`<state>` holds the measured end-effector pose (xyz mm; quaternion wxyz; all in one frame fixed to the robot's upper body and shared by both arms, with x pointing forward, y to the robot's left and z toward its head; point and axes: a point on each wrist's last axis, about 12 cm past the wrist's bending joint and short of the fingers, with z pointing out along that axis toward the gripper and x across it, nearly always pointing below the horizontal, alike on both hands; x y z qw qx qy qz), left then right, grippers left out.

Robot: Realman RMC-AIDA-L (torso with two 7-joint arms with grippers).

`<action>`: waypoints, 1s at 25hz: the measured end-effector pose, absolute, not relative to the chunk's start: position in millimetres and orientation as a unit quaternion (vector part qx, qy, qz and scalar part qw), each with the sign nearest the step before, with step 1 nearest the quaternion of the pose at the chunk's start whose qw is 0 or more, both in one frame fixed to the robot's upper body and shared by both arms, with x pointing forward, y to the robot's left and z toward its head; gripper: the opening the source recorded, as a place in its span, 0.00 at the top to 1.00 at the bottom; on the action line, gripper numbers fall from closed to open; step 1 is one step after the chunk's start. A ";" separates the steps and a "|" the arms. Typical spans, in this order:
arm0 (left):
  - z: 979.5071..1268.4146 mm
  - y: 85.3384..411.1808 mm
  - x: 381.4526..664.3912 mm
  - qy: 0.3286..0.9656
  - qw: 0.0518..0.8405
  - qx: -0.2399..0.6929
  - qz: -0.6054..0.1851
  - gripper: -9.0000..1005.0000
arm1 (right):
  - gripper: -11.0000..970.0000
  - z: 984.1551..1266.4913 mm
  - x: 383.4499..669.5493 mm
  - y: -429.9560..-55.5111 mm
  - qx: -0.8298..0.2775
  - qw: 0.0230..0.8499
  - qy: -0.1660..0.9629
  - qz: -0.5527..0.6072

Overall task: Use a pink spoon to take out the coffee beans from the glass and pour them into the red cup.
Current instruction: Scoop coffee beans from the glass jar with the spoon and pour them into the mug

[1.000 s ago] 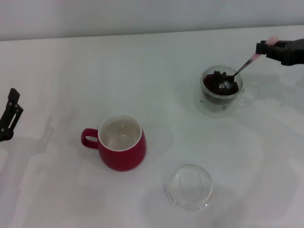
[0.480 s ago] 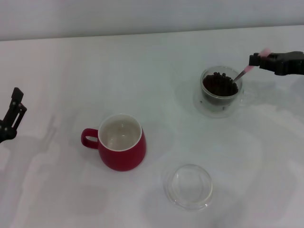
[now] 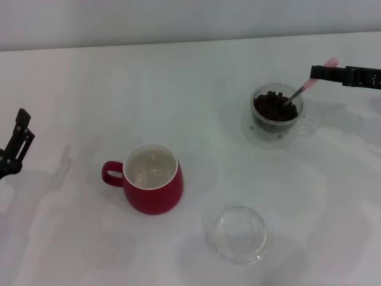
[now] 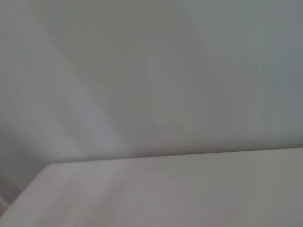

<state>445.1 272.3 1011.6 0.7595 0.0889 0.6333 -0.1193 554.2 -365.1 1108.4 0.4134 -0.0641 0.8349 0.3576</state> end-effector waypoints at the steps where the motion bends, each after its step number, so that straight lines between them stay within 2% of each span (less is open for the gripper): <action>1: 1011.6 272.3 445.1 0.633 0.759 0.089 -0.119 0.20 | 0.80 1108.2 554.6 -365.1 -0.055 0.410 0.836 0.361; 25: 1011.7 275.5 443.9 0.633 0.760 0.090 -0.115 0.20 | 0.78 1093.1 554.4 -378.0 0.093 0.378 0.839 0.379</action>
